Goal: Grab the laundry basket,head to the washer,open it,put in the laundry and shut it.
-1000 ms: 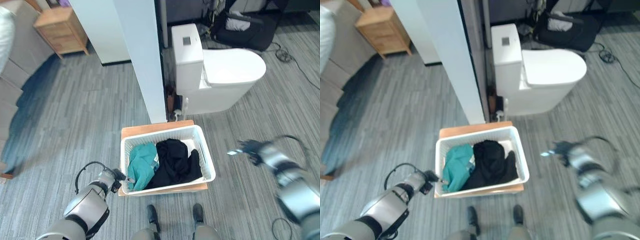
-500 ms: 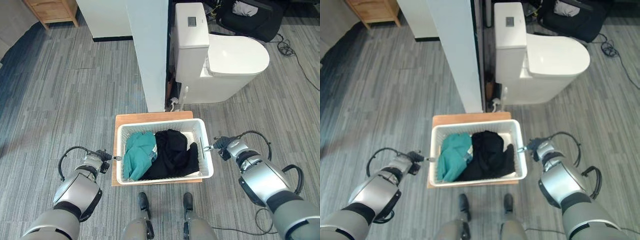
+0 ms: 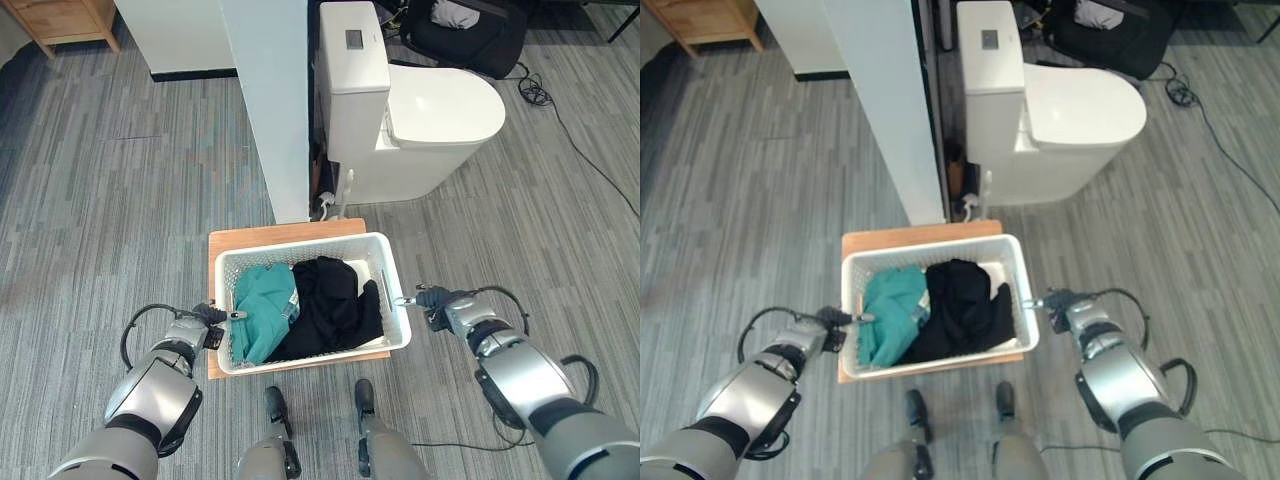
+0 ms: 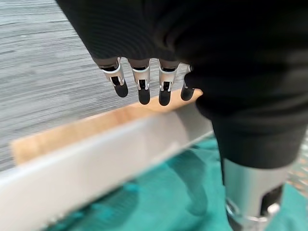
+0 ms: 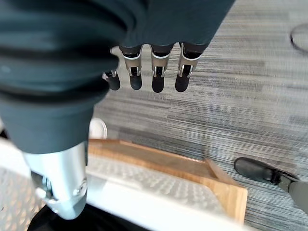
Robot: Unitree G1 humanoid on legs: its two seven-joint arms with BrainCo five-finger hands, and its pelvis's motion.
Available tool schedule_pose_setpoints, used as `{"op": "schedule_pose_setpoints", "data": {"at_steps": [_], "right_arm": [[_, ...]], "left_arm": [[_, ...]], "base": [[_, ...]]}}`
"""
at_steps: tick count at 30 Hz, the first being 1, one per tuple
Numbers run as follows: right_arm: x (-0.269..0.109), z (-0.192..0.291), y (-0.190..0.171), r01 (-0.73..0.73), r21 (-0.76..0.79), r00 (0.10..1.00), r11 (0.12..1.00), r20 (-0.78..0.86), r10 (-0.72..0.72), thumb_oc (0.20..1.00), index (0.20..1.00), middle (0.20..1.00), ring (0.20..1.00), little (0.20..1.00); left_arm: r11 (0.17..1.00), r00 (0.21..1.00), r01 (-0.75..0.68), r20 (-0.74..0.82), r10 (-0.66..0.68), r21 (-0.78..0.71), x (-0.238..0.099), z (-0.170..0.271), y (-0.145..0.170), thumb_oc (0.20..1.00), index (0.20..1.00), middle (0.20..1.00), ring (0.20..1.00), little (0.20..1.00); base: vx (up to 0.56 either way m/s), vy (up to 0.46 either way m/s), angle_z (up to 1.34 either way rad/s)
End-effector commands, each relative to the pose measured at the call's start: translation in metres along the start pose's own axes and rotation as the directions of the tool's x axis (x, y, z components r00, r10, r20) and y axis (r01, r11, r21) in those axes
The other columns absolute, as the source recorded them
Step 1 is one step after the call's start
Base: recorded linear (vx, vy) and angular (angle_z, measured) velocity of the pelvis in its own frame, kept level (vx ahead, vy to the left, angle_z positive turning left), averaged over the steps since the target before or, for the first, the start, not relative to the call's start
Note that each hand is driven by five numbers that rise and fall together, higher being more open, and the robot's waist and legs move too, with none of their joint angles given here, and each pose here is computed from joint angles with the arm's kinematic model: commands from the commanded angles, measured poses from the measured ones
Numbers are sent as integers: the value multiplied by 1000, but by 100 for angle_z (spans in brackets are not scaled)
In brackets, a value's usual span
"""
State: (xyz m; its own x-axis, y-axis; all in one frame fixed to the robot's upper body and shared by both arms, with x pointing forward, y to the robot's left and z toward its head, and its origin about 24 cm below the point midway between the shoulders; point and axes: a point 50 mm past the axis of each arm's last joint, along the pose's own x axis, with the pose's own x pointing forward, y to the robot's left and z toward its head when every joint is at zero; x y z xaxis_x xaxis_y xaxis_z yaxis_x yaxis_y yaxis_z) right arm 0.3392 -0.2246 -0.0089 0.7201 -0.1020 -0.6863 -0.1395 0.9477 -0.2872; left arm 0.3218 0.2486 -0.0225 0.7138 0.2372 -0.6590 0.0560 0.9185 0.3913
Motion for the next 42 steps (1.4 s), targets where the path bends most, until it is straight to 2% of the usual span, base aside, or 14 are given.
{"op": "schedule_pose_setpoints", "data": {"at_steps": [1, 3, 7, 18, 29, 37, 42], "right_arm": [[-4, 22, -12, 48, 39, 997, 998, 55, -50, 1000, 1000, 1000, 1000, 1000], [-2, 20, -5, 16, 129, 996, 992, 87, -28, 1000, 1000, 1000, 1000, 1000], [-2, 14, 0, -3, 133, 994, 991, 105, -11, 1000, 1000, 1000, 1000, 1000], [-3, 25, 4, -24, 1, 992, 1000, 120, 23, 1000, 1000, 1000, 1000, 1000], [-7, 39, -15, 50, -84, 995, 995, 94, -42, 1000, 1000, 1000, 1000, 1000], [-9, 48, -18, 57, -109, 993, 992, 114, -45, 1000, 1000, 1000, 1000, 1000], [-10, 55, -15, 57, -69, 976, 996, 215, -41, 1000, 1000, 1000, 1000, 1000]], "left_arm": [[997, 998, -60, -8, 60, -46, -1, 9, 6, 1000, 1000, 1000, 1000, 1000], [995, 998, -56, 10, 57, -84, -1, 12, 3, 1000, 1000, 1000, 1000, 1000], [994, 998, -35, 47, 40, -108, -1, 18, -8, 1000, 1000, 1000, 1000, 1000], [996, 995, -23, 97, 31, -85, -3, 38, -15, 1000, 1000, 1000, 1000, 1000], [999, 981, -36, 189, 41, -30, -8, 71, -16, 1000, 1000, 1000, 1000, 1000], [999, 969, -30, 244, 34, -17, -12, 89, -20, 1000, 1000, 1000, 1000, 1000], [998, 962, -16, 272, 31, -56, -12, 89, -23, 1000, 1000, 1000, 1000, 1000]], "base": [[20, 22, -6], [25, 26, -8], [13, 9, -5], [-4, -4, 3], [-14, -10, 6], [-10, 0, 6], [0, 0, 0]]}}
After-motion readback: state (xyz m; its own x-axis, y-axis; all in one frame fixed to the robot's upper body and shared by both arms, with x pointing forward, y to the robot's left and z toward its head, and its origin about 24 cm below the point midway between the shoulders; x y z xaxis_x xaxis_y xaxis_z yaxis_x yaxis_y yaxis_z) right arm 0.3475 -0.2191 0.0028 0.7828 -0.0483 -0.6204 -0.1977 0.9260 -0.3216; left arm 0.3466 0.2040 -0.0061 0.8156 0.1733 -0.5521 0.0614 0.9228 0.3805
